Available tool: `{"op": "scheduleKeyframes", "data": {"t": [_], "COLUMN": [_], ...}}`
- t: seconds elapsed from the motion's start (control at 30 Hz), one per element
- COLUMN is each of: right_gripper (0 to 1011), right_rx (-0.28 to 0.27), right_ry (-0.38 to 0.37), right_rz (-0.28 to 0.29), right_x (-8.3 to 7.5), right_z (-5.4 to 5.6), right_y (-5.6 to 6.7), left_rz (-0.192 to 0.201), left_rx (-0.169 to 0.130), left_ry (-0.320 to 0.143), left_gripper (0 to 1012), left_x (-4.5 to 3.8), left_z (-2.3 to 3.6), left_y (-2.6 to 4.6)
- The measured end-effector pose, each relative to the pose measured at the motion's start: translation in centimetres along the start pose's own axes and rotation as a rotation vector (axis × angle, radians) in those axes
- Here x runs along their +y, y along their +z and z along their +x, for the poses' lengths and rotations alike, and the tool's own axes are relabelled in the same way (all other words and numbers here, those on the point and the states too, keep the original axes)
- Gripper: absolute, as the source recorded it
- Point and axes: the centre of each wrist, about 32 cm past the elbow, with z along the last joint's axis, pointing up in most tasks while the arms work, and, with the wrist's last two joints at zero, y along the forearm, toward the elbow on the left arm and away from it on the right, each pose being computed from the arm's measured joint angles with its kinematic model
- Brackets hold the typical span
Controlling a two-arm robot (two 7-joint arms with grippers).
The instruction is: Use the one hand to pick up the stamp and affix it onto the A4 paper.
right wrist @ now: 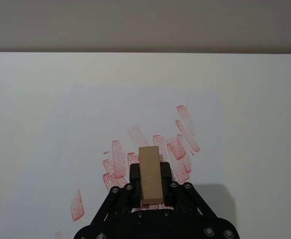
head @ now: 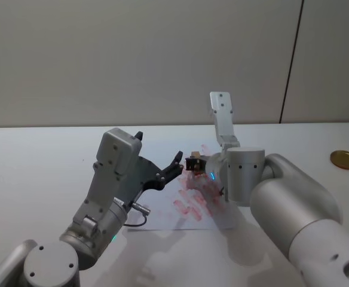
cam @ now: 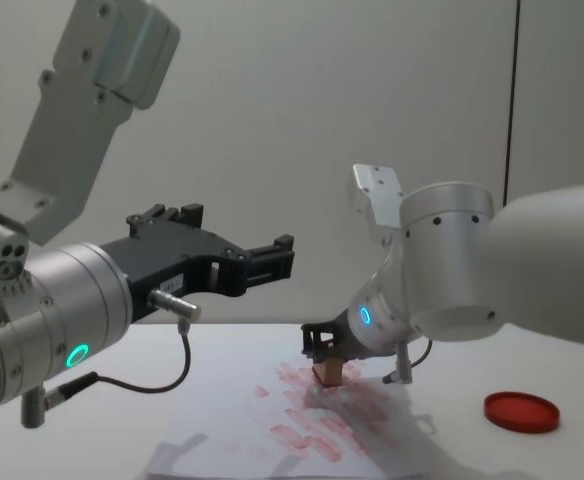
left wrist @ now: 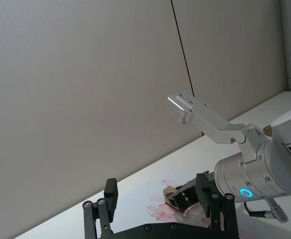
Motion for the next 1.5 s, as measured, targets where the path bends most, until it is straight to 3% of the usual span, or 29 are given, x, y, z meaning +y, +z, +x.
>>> {"op": "scheduleKeyframes", "data": {"t": [0.53, 0.83, 1.17, 1.5], "right_gripper": [224, 224, 224, 224], "right_rx": [-0.001, -0.008, -0.032, -0.055], "right_ry": [-0.005, -0.008, -0.017, -0.014], "right_rz": [-0.047, -0.044, 0.035, 0.185], "right_x": [0.3, 0.3, -0.6, -3.4], "right_z": [-0.1, -0.2, -0.2, -0.3], "right_y": [0.3, 0.4, 0.7, 2.1], "left_rz": [0.000, 0.000, 0.000, 0.000], "left_rx": [0.000, 0.000, 0.000, 0.000], "left_ry": [0.000, 0.000, 0.000, 0.000], "left_gripper": [993, 993, 993, 993], "left_x": [0.00, 0.00, 0.00, 0.00], "left_z": [0.00, 0.00, 0.00, 0.00], "left_y": [0.00, 0.00, 0.00, 0.00]}}
